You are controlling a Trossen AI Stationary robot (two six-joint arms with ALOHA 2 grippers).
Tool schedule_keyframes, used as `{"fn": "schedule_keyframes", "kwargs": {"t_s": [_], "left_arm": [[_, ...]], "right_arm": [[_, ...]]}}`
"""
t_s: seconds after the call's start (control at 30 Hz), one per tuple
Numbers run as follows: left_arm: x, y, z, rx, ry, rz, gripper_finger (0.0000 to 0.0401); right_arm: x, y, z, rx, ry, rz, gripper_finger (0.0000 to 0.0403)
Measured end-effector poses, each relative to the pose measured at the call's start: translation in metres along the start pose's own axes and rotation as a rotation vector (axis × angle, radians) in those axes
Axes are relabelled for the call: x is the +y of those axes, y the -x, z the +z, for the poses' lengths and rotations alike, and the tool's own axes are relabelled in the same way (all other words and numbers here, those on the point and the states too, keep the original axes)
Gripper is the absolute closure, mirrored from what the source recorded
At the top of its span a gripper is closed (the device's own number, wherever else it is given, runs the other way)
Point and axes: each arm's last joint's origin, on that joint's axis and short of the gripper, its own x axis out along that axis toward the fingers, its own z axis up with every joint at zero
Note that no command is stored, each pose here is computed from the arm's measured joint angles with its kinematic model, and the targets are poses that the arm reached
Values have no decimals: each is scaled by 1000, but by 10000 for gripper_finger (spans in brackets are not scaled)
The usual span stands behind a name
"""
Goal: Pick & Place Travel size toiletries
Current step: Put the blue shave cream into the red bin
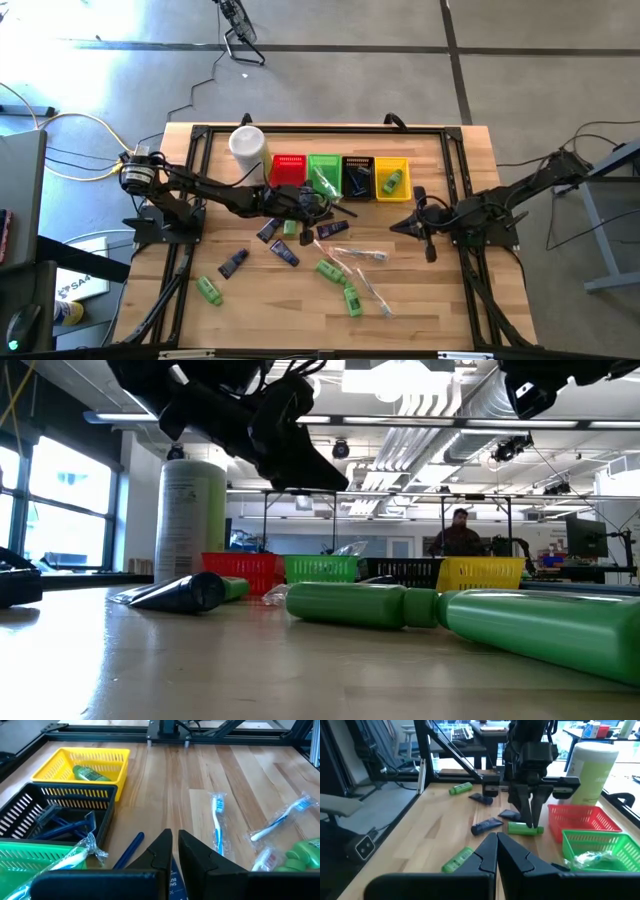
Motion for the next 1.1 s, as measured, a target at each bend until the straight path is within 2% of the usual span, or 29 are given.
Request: {"fn": "schedule_keyframes", "kwargs": {"t_s": [0.27, 0.43, 0.53, 0.7, 0.9, 1.1], "left_arm": [[0, 0, 0, -5, 66, 0, 375], [-4, 1, -2, 29, 117, 12, 375], [-10, 10, 0, 105, 100, 70, 376], [-18, 34, 17, 330, 117, 202, 376], [-29, 60, 37, 540, 132, 206, 376], [-30, 62, 45, 544, 137, 182, 376]], "right_arm": [[0, 0, 0, -1, 74, -3, 401], [0, 0, 0, 1, 79, -3, 401], [0, 0, -1, 14, 81, -4, 401], [-1, 0, -5, 47, 90, -3, 401], [0, 0, -4, 43, 88, -3, 401], [0, 0, -4, 42, 87, -3, 401]]}}
